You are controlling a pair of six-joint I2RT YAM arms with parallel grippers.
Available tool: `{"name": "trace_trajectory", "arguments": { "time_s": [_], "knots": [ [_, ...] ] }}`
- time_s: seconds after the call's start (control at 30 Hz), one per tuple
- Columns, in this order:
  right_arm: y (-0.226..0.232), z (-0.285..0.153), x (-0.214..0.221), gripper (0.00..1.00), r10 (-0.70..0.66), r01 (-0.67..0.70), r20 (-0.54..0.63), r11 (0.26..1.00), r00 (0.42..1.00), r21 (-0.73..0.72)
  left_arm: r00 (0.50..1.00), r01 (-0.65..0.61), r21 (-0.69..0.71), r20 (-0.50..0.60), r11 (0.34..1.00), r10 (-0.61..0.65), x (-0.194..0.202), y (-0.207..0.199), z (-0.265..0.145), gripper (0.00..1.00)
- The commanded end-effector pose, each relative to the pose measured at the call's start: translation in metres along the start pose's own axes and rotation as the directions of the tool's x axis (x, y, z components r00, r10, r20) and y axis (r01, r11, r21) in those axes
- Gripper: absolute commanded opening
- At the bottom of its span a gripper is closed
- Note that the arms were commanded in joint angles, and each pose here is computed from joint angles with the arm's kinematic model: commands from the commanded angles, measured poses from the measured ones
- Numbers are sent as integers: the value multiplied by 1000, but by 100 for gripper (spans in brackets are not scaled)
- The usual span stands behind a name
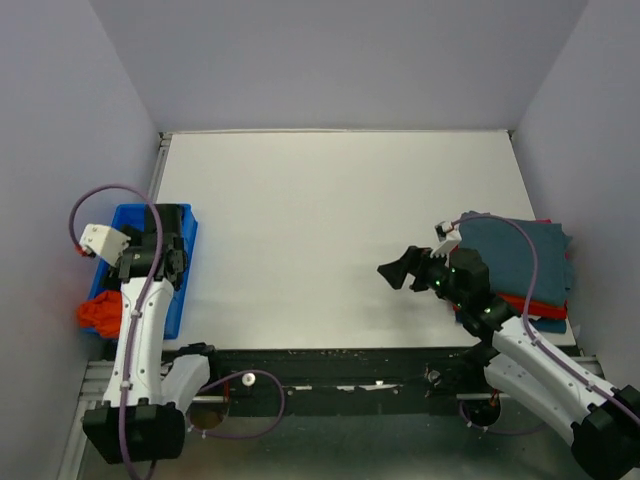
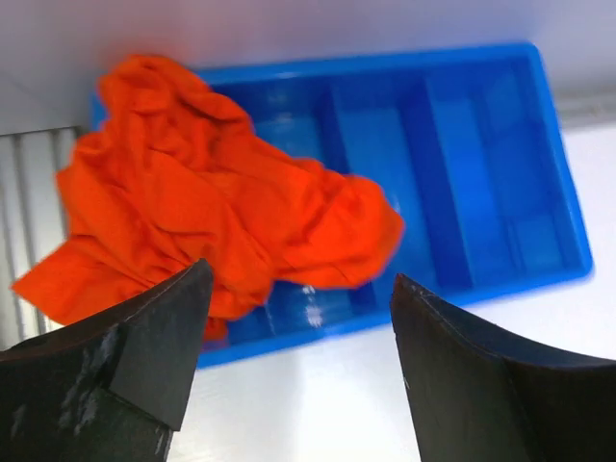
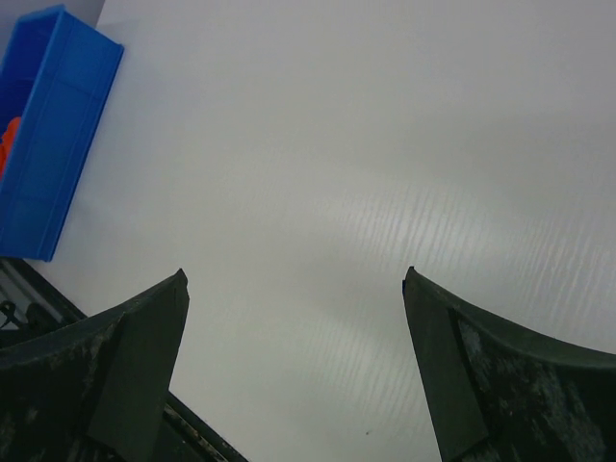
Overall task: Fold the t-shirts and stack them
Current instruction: Grab crumpled tshirt from bin with the left arm, then move the tshirt to the center of the board
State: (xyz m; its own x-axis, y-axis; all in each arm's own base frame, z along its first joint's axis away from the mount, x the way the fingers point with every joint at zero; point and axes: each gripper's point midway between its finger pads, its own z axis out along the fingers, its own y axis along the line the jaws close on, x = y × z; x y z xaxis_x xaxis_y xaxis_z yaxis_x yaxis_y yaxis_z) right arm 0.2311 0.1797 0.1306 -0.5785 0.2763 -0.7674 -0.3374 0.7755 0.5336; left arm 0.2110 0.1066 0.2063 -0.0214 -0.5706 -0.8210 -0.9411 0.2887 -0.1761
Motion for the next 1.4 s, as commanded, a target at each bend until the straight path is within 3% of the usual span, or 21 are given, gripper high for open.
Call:
{"name": "trace_trajectory", "arguments": {
  "time_s": [0.0,0.2,0.5,0.57,0.6,0.7,0.73,0.87,1.0,1.1,1.2,1.27,1.37],
  "knots": [
    [15,0,4,100,9,-7,15,995,1000,-102,995,95,-189,43,977,-89,-8,54,26,82],
    [13,0,11,100,4,-4,6,995,1000,-100,989,119,-338,-47,934,-143,17,77,56,79],
    [9,-1,12,99,3,-2,17,996,1000,-86,967,150,-350,-144,925,-211,52,79,83,74],
    [8,0,12,99,2,-1,18,997,1000,-79,959,163,-356,-161,920,-232,59,82,86,64],
    [7,0,12,99,4,-3,17,997,1000,-77,956,175,-363,-161,915,-246,62,84,86,54],
    [5,1,14,99,7,-6,13,998,1000,-69,952,208,-382,-132,901,-276,63,90,86,10],
    [4,1,13,99,9,-8,16,998,1000,-64,952,216,-385,-120,897,-280,60,91,84,0],
    [3,2,13,99,9,-8,19,998,1000,-57,954,240,-361,-84,901,-288,36,89,69,0],
    [3,3,11,99,7,-6,24,999,1000,-54,949,295,-168,-61,940,-309,-3,60,48,0],
    [1,4,12,99,6,-5,25,999,1000,-45,934,351,120,-120,929,-337,-24,11,23,0],
    [-1,4,11,99,5,-4,32,999,999,-41,931,365,482,-190,797,-312,-45,-53,-20,0],
    [-1,5,11,99,1,0,32,999,999,-42,935,354,616,-235,704,-265,-52,-86,-50,0],
    [-2,6,10,99,0,1,34,999,999,-34,957,286,723,-241,629,-159,-61,-134,-94,0]
  ]
}}
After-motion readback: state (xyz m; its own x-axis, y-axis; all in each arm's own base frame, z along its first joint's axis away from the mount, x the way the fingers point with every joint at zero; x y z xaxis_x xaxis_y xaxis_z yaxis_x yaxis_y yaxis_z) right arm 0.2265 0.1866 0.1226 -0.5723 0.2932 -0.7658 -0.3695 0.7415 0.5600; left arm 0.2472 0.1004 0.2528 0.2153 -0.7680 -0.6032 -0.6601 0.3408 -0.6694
